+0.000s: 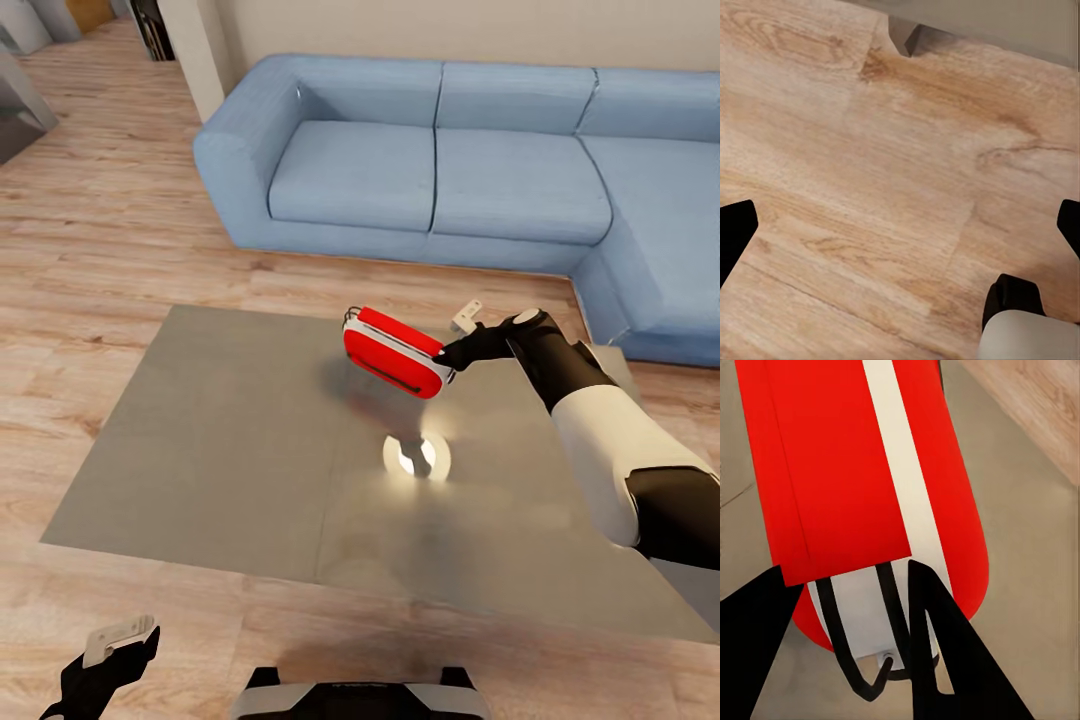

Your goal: Turn on the radio receiver that's on the table in the living room.

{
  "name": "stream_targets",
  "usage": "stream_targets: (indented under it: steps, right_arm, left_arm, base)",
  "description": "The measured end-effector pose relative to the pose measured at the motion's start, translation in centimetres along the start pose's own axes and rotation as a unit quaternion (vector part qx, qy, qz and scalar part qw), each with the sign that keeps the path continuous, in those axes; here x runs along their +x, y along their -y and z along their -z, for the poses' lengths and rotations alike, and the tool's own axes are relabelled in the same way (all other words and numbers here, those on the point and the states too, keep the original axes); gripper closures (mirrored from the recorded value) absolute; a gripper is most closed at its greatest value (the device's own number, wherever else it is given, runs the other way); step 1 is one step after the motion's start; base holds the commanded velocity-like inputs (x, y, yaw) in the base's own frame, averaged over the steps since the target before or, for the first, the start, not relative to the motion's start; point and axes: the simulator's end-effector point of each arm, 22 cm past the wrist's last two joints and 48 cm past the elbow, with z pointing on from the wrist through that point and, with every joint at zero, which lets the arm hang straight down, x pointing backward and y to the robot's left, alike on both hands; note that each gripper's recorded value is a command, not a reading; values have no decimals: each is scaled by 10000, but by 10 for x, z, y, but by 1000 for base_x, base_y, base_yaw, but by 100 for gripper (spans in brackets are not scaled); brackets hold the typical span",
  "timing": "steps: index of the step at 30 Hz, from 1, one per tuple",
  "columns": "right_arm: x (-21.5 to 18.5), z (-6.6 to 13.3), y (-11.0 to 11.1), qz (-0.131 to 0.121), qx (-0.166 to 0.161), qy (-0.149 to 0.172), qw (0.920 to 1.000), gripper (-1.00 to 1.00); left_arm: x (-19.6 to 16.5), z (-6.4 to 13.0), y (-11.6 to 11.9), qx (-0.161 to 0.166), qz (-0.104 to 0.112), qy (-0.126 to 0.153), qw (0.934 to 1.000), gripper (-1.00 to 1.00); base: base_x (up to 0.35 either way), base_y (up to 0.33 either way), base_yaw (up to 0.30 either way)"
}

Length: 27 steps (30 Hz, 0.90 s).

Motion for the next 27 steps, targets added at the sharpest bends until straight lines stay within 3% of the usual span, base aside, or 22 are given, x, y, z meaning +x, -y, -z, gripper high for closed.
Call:
stream_targets:
  steps: [9,27]
  right_arm:
    - [-13,18,1,18,21,50,10000,100]
    - [-28,36,4,72,93,154,9998,100]
  left_arm:
    - [-9,12,-2,10,19,64,10000,-100]
    - [-21,16,-1,48,47,196,9998,-100]
  base:
    - [0,0,0]
    - [0,0,0]
